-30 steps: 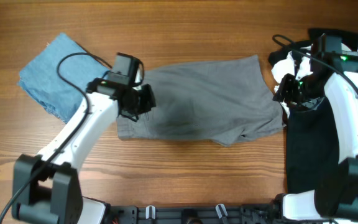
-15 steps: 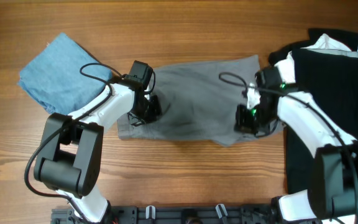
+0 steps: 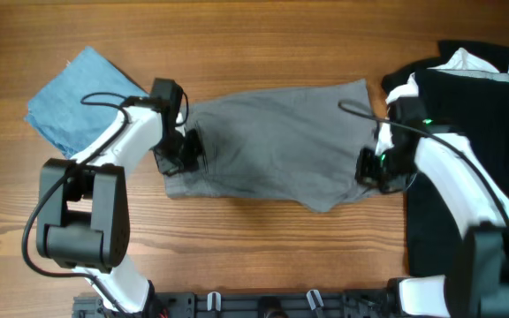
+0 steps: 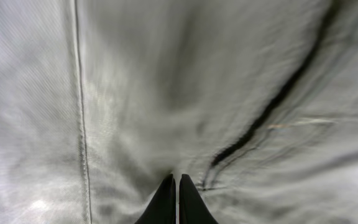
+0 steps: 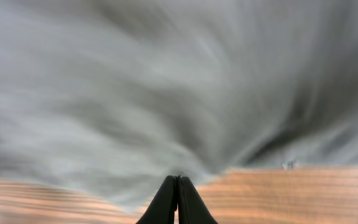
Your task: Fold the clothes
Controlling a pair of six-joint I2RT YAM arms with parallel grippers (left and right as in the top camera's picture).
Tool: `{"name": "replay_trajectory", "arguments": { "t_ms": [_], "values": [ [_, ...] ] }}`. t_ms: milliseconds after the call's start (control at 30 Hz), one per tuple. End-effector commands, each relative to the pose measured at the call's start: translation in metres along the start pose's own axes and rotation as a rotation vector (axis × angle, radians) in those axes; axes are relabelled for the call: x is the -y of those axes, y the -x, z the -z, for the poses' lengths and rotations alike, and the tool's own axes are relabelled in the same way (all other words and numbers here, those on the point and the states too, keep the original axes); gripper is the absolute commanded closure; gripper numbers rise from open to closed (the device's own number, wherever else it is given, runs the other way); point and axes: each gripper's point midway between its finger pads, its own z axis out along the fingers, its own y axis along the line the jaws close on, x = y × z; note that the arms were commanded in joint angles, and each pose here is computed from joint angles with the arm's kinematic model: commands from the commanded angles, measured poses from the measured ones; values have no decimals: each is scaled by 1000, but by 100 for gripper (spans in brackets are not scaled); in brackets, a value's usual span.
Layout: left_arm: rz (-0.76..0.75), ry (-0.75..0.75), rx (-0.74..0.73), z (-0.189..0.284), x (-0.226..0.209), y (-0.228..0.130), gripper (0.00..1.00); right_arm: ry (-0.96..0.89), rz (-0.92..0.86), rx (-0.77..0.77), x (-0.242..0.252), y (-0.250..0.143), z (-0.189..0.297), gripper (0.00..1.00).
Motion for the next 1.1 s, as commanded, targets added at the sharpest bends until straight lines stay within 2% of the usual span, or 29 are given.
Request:
{"name": "replay_trajectory", "arguments": {
  "t_ms": [0,133,267,433,633,800,933,1067],
  "values": [
    [-133,-189,147,61,51,20,96,166,162,294,-49,43,73,96],
    [-195,-275,269,84,82,32,96,274,119,468,-73,78,98,96],
    [-134,-199,291,69,81,36,96,329,176,494,-95,97,86,96],
    [-131,-146,218,32,86,28,96,326,216,440,-110,120,27,96],
    [-151,-76,146,-6,84,18,96,301,253,391,-104,140,-40,96],
    [-129,11,139,-16,66,20,96,195,194,458,-69,169,-58,96],
    [-120,69,133,-15,50,20,96,-16,30,534,0,192,-48,95],
    [-108,83,127,-14,44,21,96,-113,-64,525,56,194,-39,95]
  ]
}}
